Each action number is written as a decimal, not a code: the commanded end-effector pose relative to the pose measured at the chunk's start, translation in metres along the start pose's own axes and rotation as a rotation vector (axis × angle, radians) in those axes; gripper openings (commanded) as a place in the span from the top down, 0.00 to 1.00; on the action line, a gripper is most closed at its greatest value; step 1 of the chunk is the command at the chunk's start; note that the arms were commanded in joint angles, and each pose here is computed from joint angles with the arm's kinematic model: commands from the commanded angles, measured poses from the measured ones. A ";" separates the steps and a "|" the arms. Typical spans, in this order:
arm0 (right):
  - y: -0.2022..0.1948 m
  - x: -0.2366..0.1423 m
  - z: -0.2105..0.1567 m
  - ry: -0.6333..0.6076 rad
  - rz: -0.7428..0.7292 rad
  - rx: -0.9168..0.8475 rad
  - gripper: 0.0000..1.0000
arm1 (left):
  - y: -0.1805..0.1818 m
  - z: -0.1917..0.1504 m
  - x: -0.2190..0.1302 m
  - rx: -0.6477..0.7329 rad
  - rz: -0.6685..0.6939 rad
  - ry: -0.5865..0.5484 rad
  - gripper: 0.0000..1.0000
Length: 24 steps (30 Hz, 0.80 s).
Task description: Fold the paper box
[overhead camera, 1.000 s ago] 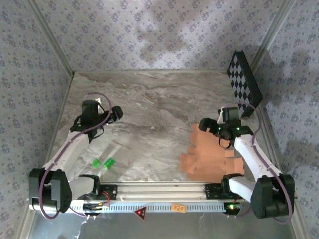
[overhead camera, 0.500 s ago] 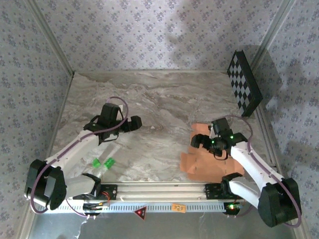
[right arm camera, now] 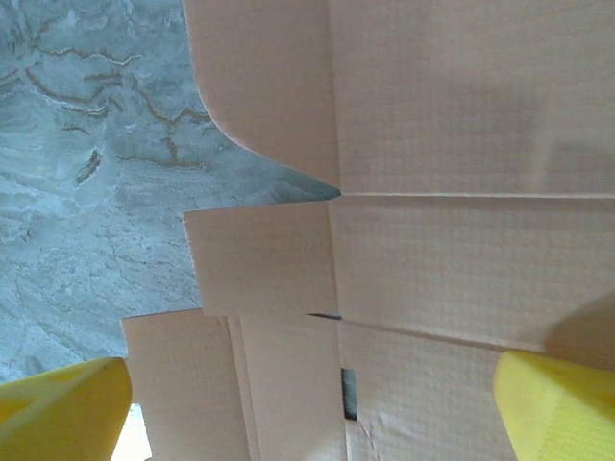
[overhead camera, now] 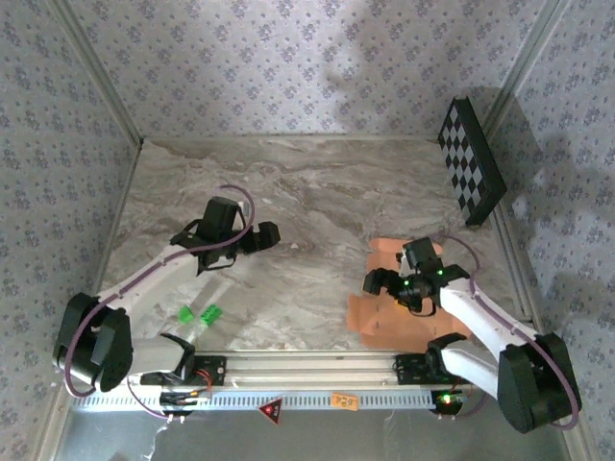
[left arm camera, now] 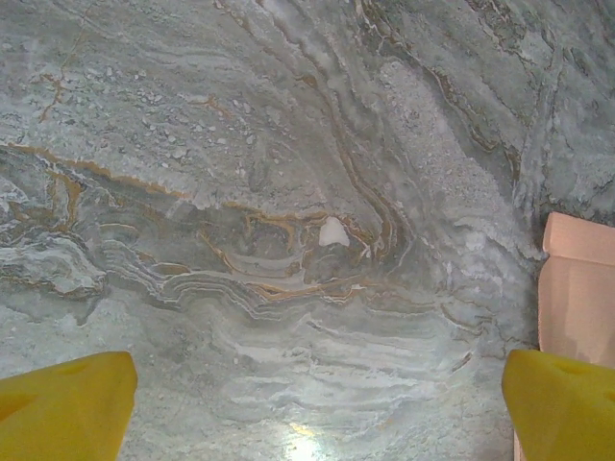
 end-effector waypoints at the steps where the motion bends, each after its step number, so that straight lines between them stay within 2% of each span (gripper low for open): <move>1: 0.010 0.006 0.003 0.005 0.063 -0.017 0.01 | -0.011 0.008 -0.001 0.003 -0.023 -0.027 0.02; 12: 0.042 0.030 0.024 0.012 0.092 -0.069 0.02 | -0.009 0.009 -0.003 0.019 0.004 -0.026 0.02; 24: 0.125 0.087 0.062 0.077 0.180 -0.203 0.02 | -0.005 0.005 -0.007 0.021 0.026 -0.014 0.02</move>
Point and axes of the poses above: each hand's point on the last joint's axis, 136 mm out from that joint toward the fingers, its own x axis out along the fingers, its own y axis along the line the jaws close on, z = x × y, the point moved 7 cm from there along -x, back along the fingers, and after that the axes turned 4 degrees about -x, right-handed, at the moved point
